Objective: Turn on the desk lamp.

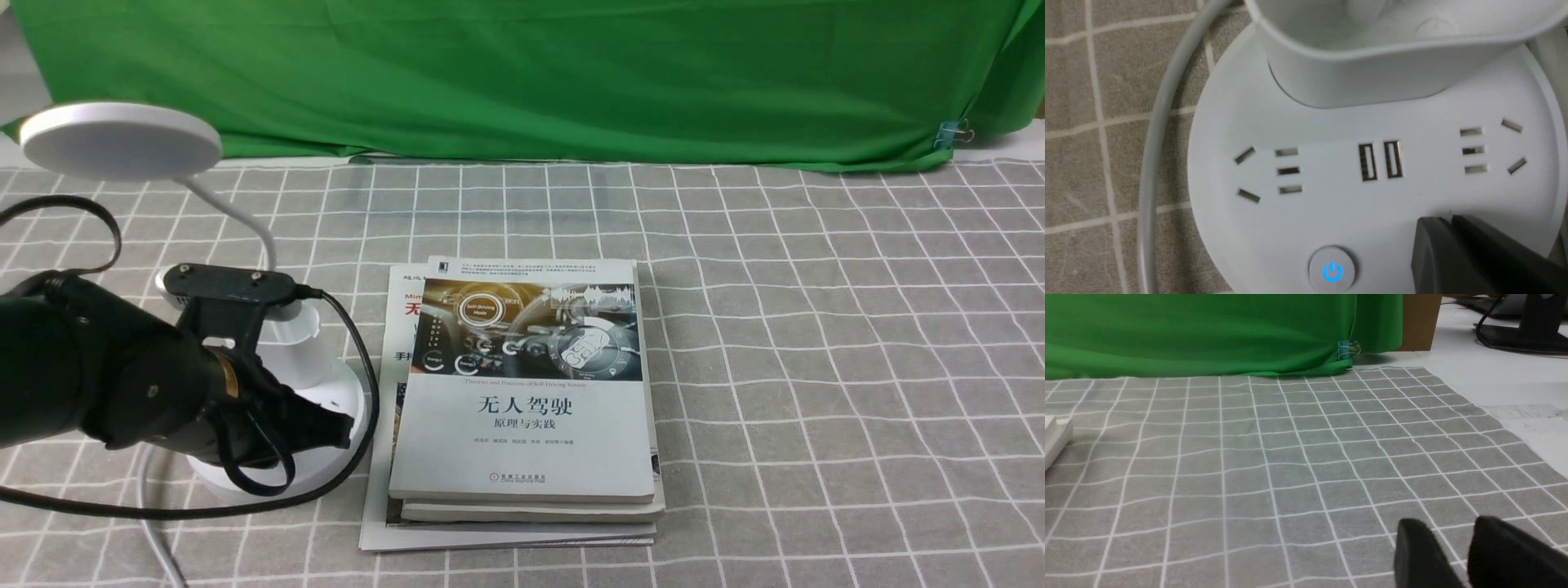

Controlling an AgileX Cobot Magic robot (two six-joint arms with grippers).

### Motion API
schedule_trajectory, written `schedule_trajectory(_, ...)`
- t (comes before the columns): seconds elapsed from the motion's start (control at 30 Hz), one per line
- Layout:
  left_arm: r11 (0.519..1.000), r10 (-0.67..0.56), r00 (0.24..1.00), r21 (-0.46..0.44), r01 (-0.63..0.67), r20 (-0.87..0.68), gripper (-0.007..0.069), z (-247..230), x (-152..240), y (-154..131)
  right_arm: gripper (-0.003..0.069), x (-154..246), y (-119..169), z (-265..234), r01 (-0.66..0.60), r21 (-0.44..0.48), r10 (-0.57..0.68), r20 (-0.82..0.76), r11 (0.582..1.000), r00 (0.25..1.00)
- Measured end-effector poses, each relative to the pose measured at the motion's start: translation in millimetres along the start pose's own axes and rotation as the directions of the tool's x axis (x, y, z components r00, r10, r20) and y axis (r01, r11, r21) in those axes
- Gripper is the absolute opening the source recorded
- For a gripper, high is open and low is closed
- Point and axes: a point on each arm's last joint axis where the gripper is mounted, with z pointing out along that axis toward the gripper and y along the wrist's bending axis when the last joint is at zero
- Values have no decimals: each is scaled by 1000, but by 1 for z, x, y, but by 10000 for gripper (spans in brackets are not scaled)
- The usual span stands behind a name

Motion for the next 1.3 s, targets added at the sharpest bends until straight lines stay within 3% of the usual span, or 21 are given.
schedule_trajectory(0.4, 1000, -3, 1000, -12, 3, -18, 19, -13, 3, 2, 245, 0, 0, 0, 0, 0, 0, 0, 1000, 1000)
schedule_trajectory(0.6, 1000, -27, 997, -3, 27, 76, 19, -60, 7, 5, 245, 0, 0, 0, 0, 0, 0, 0, 1000, 1000)
schedule_trajectory(0.77, 999, -38, 995, 32, 35, 92, 19, -91, 48, 9, 245, 0, 0, 0, 0, 0, 0, 0, 1000, 1000)
schedule_trajectory(0.9, 993, -38, 981, 116, 16, 192, 19, -118, 82, 8, 245, 0, 0, 0, 0, 0, 0, 0, 1000, 1000)
schedule_trajectory(0.97, 988, -55, 963, 157, 14, 262, 19, -130, 91, 7, 245, 0, 0, 0, 0, 0, 0, 0, 1000, 1000)
schedule_trajectory(1.0, 981, -73, 919, 193, -3, 389, 19, -149, 102, 8, 245, 0, 0, 0, 0, 0, 0, 0, 1000, 1000)
schedule_trajectory(1.07, 980, -76, 886, 198, -18, 457, 19, -159, 107, 9, 245, 0, 0, 0, 0, 0, 0, 0, 1000, 1000)
schedule_trajectory(1.13, 982, -62, 797, 180, -59, 601, 19, -181, 122, 13, 245, 0, 0, 0, 0, 0, 0, 0, 1000, 1000)
schedule_trajectory(1.3, 985, -42, 673, 143, -95, 738, 19, -205, 148, 20, 245, 0, 0, 0, 0, 0, 0, 0, 1000, 1000)
